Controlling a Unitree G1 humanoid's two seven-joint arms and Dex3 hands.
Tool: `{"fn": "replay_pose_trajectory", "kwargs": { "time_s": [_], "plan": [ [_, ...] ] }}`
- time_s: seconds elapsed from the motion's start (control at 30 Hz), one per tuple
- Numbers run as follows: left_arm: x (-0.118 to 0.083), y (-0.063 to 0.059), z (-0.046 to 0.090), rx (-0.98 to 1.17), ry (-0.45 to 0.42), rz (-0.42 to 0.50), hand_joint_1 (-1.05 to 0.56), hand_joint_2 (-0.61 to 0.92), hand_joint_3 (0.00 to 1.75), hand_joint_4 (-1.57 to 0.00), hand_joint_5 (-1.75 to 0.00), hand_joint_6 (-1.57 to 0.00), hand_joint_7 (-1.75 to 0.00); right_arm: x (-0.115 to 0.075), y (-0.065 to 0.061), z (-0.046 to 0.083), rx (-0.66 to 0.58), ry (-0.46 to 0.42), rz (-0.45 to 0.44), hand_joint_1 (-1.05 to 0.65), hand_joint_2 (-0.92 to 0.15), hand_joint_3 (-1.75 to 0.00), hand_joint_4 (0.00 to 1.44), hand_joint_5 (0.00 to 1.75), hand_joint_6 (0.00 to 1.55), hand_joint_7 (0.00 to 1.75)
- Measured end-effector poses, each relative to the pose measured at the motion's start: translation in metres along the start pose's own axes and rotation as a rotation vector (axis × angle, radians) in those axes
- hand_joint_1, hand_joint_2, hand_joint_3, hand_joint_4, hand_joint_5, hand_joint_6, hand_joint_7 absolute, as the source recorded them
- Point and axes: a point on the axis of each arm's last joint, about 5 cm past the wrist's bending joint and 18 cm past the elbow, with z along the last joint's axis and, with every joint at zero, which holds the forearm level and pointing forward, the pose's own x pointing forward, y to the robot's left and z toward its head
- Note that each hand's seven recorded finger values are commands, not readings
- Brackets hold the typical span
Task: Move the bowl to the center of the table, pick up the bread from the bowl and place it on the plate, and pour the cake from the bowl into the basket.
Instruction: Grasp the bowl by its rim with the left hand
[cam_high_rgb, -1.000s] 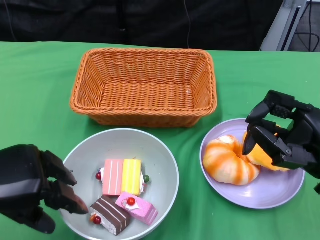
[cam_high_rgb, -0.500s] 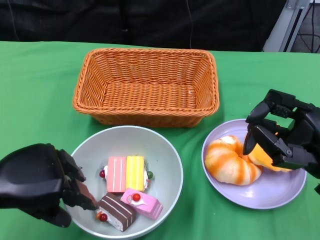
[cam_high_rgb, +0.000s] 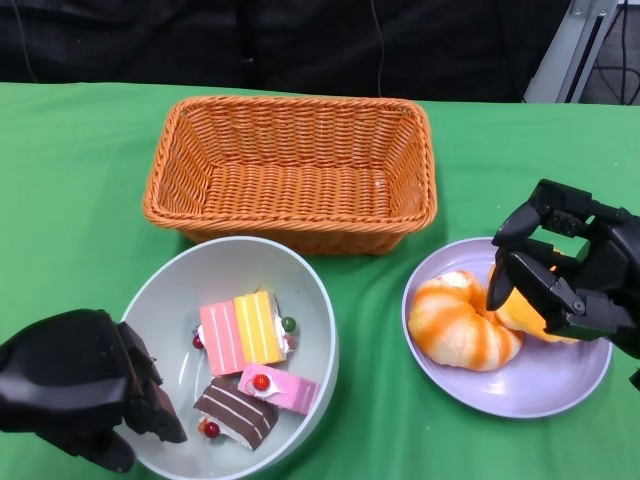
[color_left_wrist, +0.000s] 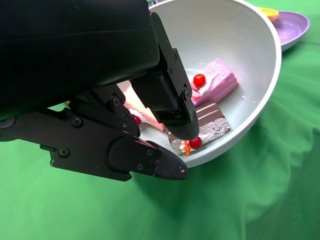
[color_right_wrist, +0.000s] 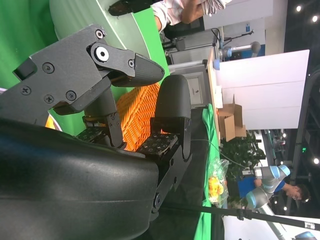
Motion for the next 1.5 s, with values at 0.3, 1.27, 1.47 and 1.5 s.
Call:
{"fn": "replay_pose_trajectory", "kwargs": {
  "time_s": [0.3,1.27,1.47,1.5],
  "plan": [
    [-0.005,0.002,-0.001,0.015,0.005,0.043,-0.45,0.85,0.00,-0.92,0.00,-0.95,0.00,0.000,0.000,0.000,0.002,0.006,-0.008,-0.26,-0.57,-0.82,0.65,1.56,0.62,1.25],
    [0.000,0.004,0.001,0.005,0.021,-0.003,-0.70,0.92,0.03,-0.72,0.00,-0.66,-0.01,0.000,0.000,-0.001,0.004,0.020,-0.017,-0.29,-0.58,-0.78,0.65,1.56,0.62,1.24],
    [0.007,0.001,0.003,-0.005,0.022,-0.008,-0.68,0.92,0.04,-0.72,0.00,-0.69,-0.02,0.000,0.000,-0.001,0.003,0.020,-0.016,-0.28,-0.59,-0.76,0.64,1.58,0.61,1.25],
    [0.008,0.000,0.003,-0.006,0.021,-0.008,-0.68,0.92,0.04,-0.72,0.00,-0.69,-0.02,0.000,0.000,-0.001,0.004,0.021,-0.016,-0.28,-0.59,-0.76,0.64,1.58,0.61,1.25]
  ]
}}
